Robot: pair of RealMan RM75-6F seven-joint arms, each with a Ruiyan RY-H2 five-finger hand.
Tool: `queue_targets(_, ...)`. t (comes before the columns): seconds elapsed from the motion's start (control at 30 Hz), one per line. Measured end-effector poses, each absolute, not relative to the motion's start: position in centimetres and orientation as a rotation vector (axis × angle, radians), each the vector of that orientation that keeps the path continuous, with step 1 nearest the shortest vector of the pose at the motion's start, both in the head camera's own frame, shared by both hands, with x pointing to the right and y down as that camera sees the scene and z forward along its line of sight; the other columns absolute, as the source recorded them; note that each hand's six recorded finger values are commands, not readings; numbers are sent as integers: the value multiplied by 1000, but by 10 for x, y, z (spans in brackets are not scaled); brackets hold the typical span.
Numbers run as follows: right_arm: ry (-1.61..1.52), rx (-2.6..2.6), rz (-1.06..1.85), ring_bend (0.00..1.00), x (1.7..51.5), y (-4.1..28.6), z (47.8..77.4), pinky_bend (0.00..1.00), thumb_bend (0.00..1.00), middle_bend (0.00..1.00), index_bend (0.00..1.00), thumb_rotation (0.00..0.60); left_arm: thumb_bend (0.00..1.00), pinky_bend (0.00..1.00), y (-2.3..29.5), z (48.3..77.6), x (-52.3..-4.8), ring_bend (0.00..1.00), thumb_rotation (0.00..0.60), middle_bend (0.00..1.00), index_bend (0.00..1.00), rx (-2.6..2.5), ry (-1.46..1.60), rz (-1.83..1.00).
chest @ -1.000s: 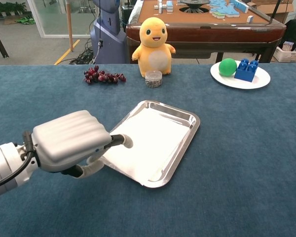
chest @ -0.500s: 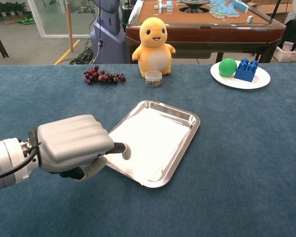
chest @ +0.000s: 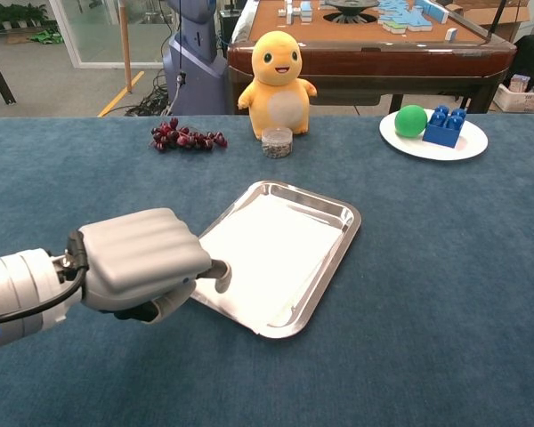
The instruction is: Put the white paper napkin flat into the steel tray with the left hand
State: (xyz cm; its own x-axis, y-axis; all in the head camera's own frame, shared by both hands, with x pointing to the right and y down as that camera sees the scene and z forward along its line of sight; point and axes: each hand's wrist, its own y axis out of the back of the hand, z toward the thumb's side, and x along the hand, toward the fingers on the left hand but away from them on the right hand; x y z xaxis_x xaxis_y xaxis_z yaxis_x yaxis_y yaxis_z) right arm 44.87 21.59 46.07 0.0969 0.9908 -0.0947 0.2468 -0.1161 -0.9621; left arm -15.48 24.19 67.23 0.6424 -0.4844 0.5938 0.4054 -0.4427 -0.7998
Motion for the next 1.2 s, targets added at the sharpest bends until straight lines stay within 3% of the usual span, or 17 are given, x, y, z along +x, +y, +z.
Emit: queue_targets(1.2,-1293,-1510,1076,222,451,218,457,200,442,366,409,600,796,1000,239,690,-135,1000,600,1000,303,-1728,28,-1070)
